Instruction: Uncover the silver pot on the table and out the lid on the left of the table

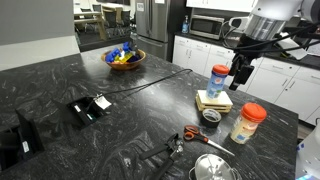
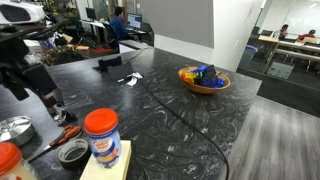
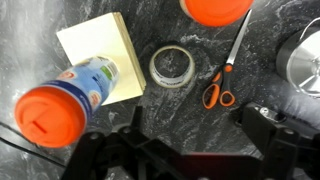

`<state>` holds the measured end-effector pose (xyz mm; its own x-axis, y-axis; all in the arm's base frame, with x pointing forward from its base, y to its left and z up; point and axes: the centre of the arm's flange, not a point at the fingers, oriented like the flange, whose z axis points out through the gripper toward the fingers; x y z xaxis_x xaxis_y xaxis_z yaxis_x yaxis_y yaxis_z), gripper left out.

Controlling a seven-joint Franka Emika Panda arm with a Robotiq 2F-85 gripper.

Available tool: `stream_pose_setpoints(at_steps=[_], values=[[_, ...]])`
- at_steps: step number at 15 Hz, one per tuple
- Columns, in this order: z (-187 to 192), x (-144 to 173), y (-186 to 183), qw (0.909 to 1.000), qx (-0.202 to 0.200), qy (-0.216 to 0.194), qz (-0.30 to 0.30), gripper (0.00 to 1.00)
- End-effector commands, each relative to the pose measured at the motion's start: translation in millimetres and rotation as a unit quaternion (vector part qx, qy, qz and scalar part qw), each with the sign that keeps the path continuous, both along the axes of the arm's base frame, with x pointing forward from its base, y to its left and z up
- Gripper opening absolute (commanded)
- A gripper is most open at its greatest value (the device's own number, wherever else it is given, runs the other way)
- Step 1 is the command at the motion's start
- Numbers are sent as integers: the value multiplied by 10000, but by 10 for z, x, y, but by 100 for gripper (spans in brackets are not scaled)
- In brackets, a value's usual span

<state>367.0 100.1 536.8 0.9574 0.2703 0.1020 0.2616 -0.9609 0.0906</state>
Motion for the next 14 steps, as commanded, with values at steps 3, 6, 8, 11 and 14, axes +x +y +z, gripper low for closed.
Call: stream_pose_setpoints(at_steps=[3, 6, 8, 11, 14], values=[[-246, 337, 702, 9886, -155, 159, 1492, 100], [-414, 264, 829, 9873, -171, 259, 1558, 100], [-526, 367, 897, 9836, -185, 391, 1749, 100], [-489, 391, 902, 9828, -178, 362, 1800, 100], [-493, 389, 956, 9800, -204, 269, 1960, 100]])
